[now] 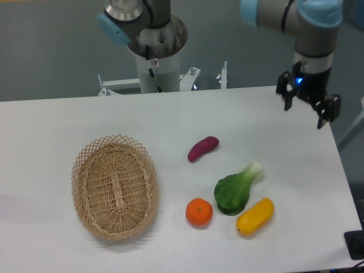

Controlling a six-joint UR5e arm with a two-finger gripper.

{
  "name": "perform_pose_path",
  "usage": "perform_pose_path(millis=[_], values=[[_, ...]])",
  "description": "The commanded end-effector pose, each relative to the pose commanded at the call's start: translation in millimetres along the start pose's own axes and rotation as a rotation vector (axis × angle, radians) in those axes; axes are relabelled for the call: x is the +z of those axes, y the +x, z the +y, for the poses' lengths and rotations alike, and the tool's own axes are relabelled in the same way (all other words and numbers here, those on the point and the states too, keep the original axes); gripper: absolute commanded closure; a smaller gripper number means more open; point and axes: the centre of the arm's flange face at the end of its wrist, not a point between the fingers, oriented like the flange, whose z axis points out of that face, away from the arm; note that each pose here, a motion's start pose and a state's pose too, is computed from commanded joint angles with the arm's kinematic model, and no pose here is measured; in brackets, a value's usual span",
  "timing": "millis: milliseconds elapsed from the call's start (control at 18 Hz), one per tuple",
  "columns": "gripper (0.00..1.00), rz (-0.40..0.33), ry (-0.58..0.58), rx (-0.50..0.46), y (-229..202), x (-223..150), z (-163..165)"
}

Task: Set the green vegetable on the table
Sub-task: 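Open the gripper and raise it away from the bok choy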

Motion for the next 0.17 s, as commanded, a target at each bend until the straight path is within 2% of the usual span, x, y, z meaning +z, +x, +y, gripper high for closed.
perform_pose_path(millis=[167], values=[[0.00,-0.008,0.011,0.000,-0.7,-1.8,-1.2]])
